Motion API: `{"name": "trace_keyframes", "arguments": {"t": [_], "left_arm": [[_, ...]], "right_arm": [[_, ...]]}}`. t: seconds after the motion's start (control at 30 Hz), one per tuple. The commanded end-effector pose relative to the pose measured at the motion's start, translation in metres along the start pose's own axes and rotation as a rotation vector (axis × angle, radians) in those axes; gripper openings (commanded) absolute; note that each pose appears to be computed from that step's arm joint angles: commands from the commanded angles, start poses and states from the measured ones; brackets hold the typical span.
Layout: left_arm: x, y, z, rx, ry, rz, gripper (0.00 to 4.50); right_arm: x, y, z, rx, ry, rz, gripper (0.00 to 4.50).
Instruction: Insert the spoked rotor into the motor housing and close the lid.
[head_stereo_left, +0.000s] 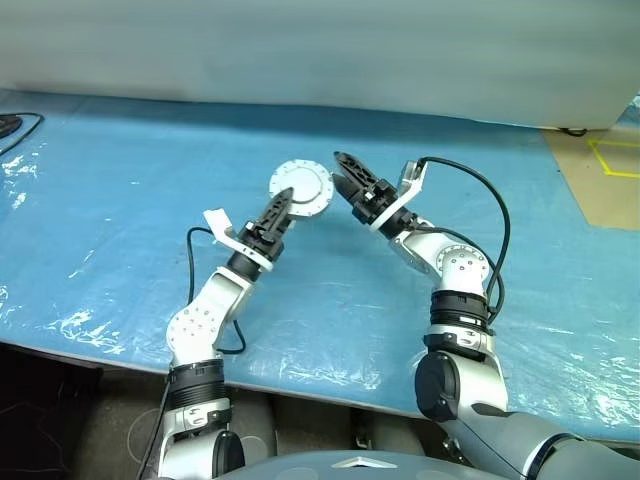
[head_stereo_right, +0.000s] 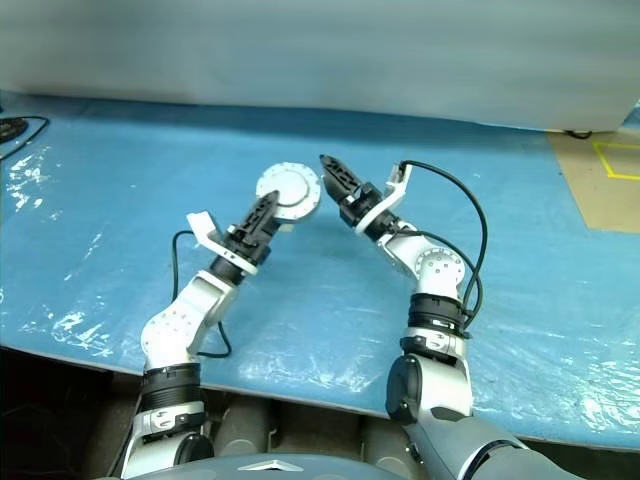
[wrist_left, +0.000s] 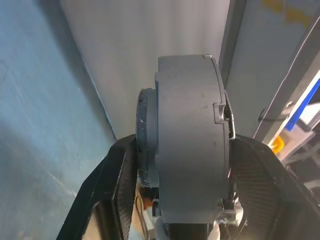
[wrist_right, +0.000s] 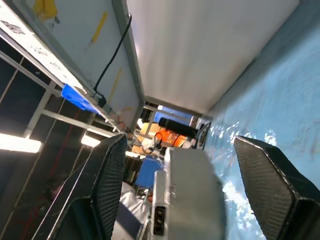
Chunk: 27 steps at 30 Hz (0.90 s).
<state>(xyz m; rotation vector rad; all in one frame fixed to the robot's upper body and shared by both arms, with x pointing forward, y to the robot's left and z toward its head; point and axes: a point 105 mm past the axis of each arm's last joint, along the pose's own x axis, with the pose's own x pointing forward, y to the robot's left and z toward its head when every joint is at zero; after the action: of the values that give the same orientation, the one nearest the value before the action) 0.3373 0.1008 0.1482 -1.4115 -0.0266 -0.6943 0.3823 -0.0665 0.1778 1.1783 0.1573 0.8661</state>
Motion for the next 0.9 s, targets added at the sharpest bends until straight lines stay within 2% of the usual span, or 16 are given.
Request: {"name": "trace_keyframes", "arguments": {"t": [0.03,0.13,0.23,0.37,0.43,0.6,0.9], "left_arm": [[0.009,-0.027,0.013,-0.007,-0.065,-0.122,2.42],[0.007,-0.024,0.032,0.033,-0.174,-0.100,2.42],[0.001,-0.019,0.062,0.084,-0.328,-0.061,2.42],[-0.012,-0.001,0.102,0.208,-0.507,0.069,2.42],[-0.019,0.010,0.118,0.277,-0.555,0.150,2.42],[-0.026,0.043,0.131,0.405,-0.534,0.372,2.42],[-0.036,0.067,0.131,0.458,-0.514,0.509,2.42]], "right_arm": [[0.008,0.006,0.002,-0.042,-0.011,0.018,3.58],[0.008,0.002,0.005,-0.060,-0.033,-0.005,3.58],[0.008,-0.001,0.006,-0.089,-0.036,-0.020,3.58],[0.009,-0.001,0.004,-0.104,-0.033,-0.016,3.58],[0.010,0.001,0.004,-0.110,-0.032,-0.007,3.58],[0.012,0.004,0.001,-0.126,-0.013,0.012,3.58],[0.013,0.005,0.000,-0.136,-0.002,0.020,3.58]]}}
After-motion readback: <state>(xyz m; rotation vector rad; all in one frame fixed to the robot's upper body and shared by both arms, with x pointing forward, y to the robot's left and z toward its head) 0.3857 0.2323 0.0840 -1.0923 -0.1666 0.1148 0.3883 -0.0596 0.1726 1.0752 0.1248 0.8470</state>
